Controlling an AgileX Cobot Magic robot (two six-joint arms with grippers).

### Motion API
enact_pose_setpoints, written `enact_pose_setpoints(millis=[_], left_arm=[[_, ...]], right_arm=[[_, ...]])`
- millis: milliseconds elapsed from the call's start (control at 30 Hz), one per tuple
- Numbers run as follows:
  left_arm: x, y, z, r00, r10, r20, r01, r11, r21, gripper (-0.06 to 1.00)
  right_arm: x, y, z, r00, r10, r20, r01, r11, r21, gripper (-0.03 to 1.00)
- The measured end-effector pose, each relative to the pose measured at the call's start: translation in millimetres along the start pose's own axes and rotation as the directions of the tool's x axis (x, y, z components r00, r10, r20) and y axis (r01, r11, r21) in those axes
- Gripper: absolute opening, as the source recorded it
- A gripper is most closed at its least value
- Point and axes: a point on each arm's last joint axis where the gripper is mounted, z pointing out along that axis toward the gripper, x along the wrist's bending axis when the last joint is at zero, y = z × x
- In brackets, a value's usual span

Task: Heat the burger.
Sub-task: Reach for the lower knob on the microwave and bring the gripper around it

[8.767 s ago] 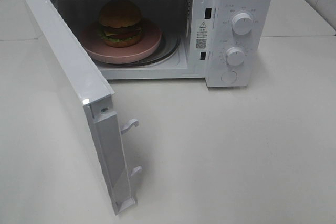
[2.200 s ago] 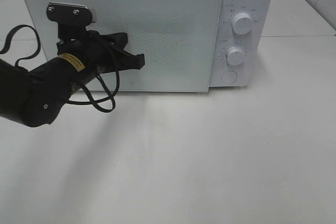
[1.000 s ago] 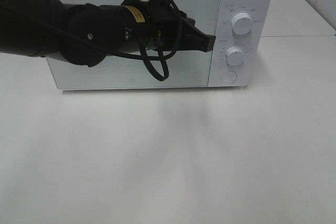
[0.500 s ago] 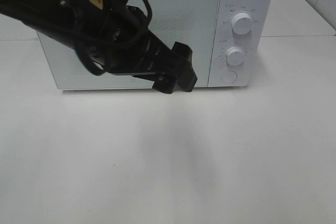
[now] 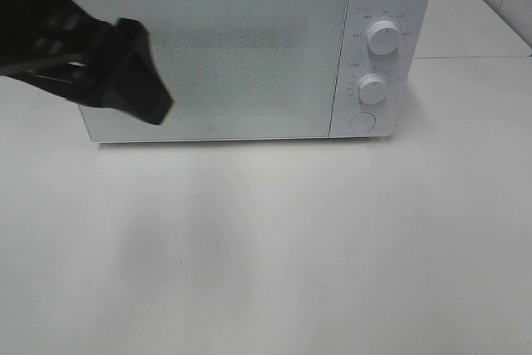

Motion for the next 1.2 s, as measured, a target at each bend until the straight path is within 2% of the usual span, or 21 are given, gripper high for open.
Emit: enact_pose_setpoints(millis=[33,67,267,300,333,400,467,500,533,567,600,667,700,767,833,867,1033,1067,1100,1133,1200], left_arm=[[0.0,0.0,0.0,1.000,0.000,0.000,0.000,1.000,0.000,0.99],[11.8,-6.4,-13.9,0.999,-0.025,-0.028,0.025,1.000,0.015,0.99],[46.7,-32.0,-56.3,0.988,-0.109,-0.112,0.115,0.992,0.048,0.99],[46.7,-32.0,-56.3,0.988,-0.109,-0.112,0.115,0.992,0.048,0.99],[61.1,-44.5,-68.9,0.973,-0.170,-0.153,0.179,0.983,0.044,0.99],[66.1,-51.7,-74.6,0.966,-0.194,-0.172,0.204,0.978,0.042,0.99],[84.0,-74.2,-91.4,0.927,-0.282,-0.248,0.291,0.957,0.001,0.99],[84.0,-74.2,-91.4,0.927,-0.282,-0.248,0.291,0.957,0.001,0.99],[93.3,-91.3,-100.8,0.893,-0.334,-0.301,0.343,0.939,-0.025,0.99],[94.8,-100.8,-103.6,0.878,-0.355,-0.320,0.364,0.931,-0.035,0.99],[94.8,-100.8,-103.6,0.878,-0.355,-0.320,0.364,0.931,-0.035,0.99],[87.9,-128.8,-102.6,0.856,-0.391,-0.339,0.401,0.915,-0.044,0.99],[87.9,-128.8,-102.6,0.856,-0.391,-0.339,0.401,0.915,-0.044,0.99],[65.7,-162.8,-92.4,0.855,-0.409,-0.319,0.411,0.909,-0.065,0.99],[59.1,-171.9,-89.8,0.855,-0.409,-0.318,0.406,0.910,-0.080,0.99],[45.9,-188.5,-88.4,0.854,-0.405,-0.326,0.383,0.914,-0.131,0.99],[23.8,-218.1,-85.5,0.850,-0.390,-0.353,0.327,0.918,-0.225,0.99],[13.9,-227.5,-90.5,0.844,-0.380,-0.379,0.277,0.914,-0.298,0.99],[13.9,-227.5,-90.5,0.844,-0.380,-0.379,0.277,0.914,-0.298,0.99],[3.7,-235.8,-96.8,0.834,-0.372,-0.407,0.212,0.898,-0.387,0.99],[-1.0,-240.1,-99.4,0.829,-0.369,-0.420,0.183,0.889,-0.420,0.99]], right_arm=[[0.0,0.0,0.0,1.000,0.000,0.000,0.000,1.000,0.000,0.60],[0.0,0.0,0.0,1.000,0.000,0.000,0.000,1.000,0.000,0.60],[0.0,0.0,0.0,1.000,0.000,0.000,0.000,1.000,0.000,0.60],[0.0,0.0,0.0,1.000,0.000,0.000,0.000,1.000,0.000,0.60],[0.0,0.0,0.0,1.000,0.000,0.000,0.000,1.000,0.000,0.60],[0.0,0.0,0.0,1.000,0.000,0.000,0.000,1.000,0.000,0.60],[0.0,0.0,0.0,1.000,0.000,0.000,0.000,1.000,0.000,0.60],[0.0,0.0,0.0,1.000,0.000,0.000,0.000,1.000,0.000,0.60],[0.0,0.0,0.0,1.000,0.000,0.000,0.000,1.000,0.000,0.60],[0.0,0.0,0.0,1.000,0.000,0.000,0.000,1.000,0.000,0.60],[0.0,0.0,0.0,1.000,0.000,0.000,0.000,1.000,0.000,0.60],[0.0,0.0,0.0,1.000,0.000,0.000,0.000,1.000,0.000,0.60],[0.0,0.0,0.0,1.000,0.000,0.000,0.000,1.000,0.000,0.60],[0.0,0.0,0.0,1.000,0.000,0.000,0.000,1.000,0.000,0.60],[0.0,0.0,0.0,1.000,0.000,0.000,0.000,1.000,0.000,0.60],[0.0,0.0,0.0,1.000,0.000,0.000,0.000,1.000,0.000,0.60],[0.0,0.0,0.0,1.000,0.000,0.000,0.000,1.000,0.000,0.60],[0.0,0.0,0.0,1.000,0.000,0.000,0.000,1.000,0.000,0.60],[0.0,0.0,0.0,1.000,0.000,0.000,0.000,1.000,0.000,0.60],[0.0,0.0,0.0,1.000,0.000,0.000,0.000,1.000,0.000,0.60],[0.0,0.0,0.0,1.000,0.000,0.000,0.000,1.000,0.000,0.60]])
